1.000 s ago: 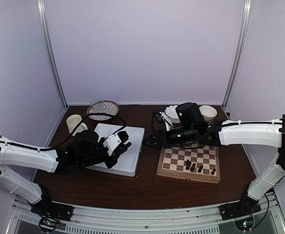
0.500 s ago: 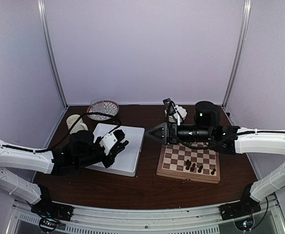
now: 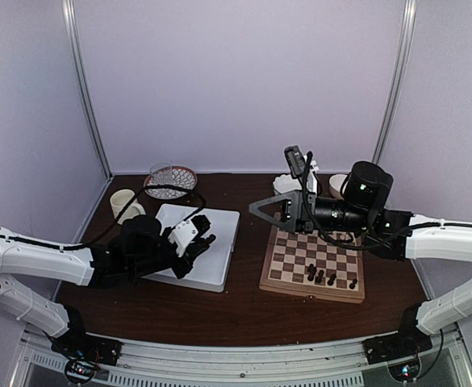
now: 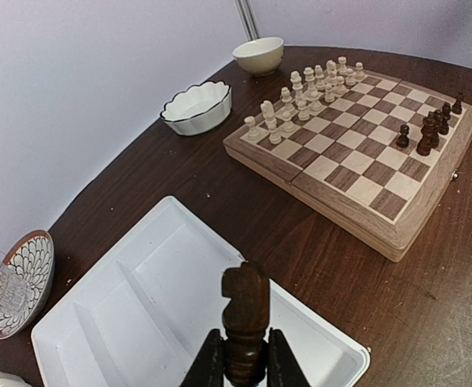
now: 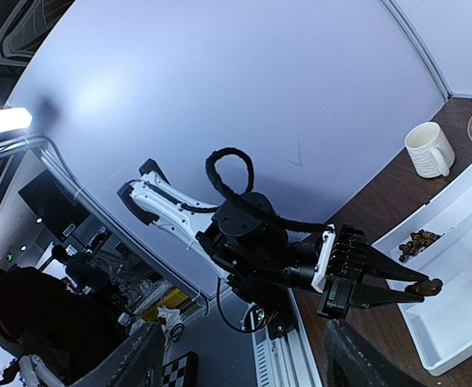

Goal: Set up the chess pieces on the board
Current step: Pass from the left arm to the right

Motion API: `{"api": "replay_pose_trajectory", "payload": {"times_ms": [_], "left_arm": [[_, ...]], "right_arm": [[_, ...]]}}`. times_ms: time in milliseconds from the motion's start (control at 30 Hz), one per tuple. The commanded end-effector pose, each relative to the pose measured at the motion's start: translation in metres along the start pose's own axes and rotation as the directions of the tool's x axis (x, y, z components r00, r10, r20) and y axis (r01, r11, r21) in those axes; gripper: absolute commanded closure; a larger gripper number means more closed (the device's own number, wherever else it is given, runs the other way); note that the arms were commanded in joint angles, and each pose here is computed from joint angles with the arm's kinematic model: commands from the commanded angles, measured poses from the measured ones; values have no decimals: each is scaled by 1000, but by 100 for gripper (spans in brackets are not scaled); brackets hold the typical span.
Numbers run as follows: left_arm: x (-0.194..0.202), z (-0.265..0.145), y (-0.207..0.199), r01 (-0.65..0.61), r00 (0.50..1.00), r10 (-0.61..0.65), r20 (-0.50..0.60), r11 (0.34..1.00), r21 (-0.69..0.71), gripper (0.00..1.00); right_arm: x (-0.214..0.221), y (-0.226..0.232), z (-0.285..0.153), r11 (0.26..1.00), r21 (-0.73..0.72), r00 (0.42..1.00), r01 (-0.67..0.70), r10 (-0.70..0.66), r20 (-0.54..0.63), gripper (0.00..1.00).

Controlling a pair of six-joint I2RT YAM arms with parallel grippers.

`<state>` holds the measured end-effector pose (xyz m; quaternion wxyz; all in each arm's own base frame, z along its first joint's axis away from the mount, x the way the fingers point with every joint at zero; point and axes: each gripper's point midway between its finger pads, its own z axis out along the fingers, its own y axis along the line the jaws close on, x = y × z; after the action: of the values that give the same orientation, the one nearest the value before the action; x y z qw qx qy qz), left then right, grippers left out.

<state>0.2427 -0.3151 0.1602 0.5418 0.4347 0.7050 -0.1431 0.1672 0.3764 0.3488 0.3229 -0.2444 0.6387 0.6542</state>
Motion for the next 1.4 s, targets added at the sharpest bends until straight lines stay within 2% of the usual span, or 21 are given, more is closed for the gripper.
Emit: {"api": "replay_pose_trajectory", "payload": {"times_ms": [0, 167, 333, 467, 600, 767, 867, 933, 1100, 1233, 1367], "left_arm": [[-20, -4, 2, 26, 998, -26, 62, 1000, -1, 98], [-18, -3, 3, 25, 998, -25, 55, 1000, -5, 98], [-19, -3, 2, 28, 998, -28, 61, 1000, 1, 98], [-19, -3, 2, 23, 998, -23, 61, 1000, -1, 98], [-18, 0, 1, 23, 997, -22, 78, 1000, -5, 98], [-31, 10, 2, 59, 992, -58, 115, 998, -7, 99], [-43, 16, 8, 68, 989, -63, 136, 997, -37, 100], [-46, 18, 9, 66, 985, -57, 160, 997, -50, 100], [-42, 18, -2, -3, 983, 11, 186, 999, -43, 100], [-48, 18, -18, -81, 977, 88, 192, 996, -40, 100], [-47, 21, -31, -145, 973, 152, 171, 988, -53, 100]], "right_arm": [[2, 16, -3, 998, -61, 1000, 19, -19, -4, 29], [3, 16, -4, 999, -41, 999, 34, -34, -6, 30], [5, 31, -7, 993, -97, 997, 68, -70, -17, 29], [6, 18, -9, 994, -17, 993, 112, -113, -17, 27], [3, -12, -10, 982, 139, 992, 125, -125, -7, 27], [6, -55, -9, 942, 297, 987, 155, -136, -83, 27], [13, -89, -11, 924, 357, 988, 138, -101, -120, 28], [19, -116, -11, 918, 389, 991, 76, -26, -134, 31], [41, -155, 9, 944, 310, 968, -113, 174, -178, 52], [54, -174, 17, 932, 324, 953, -165, 235, -191, 53], [54, -173, 18, 936, 312, 955, -161, 228, -192, 53]]}}
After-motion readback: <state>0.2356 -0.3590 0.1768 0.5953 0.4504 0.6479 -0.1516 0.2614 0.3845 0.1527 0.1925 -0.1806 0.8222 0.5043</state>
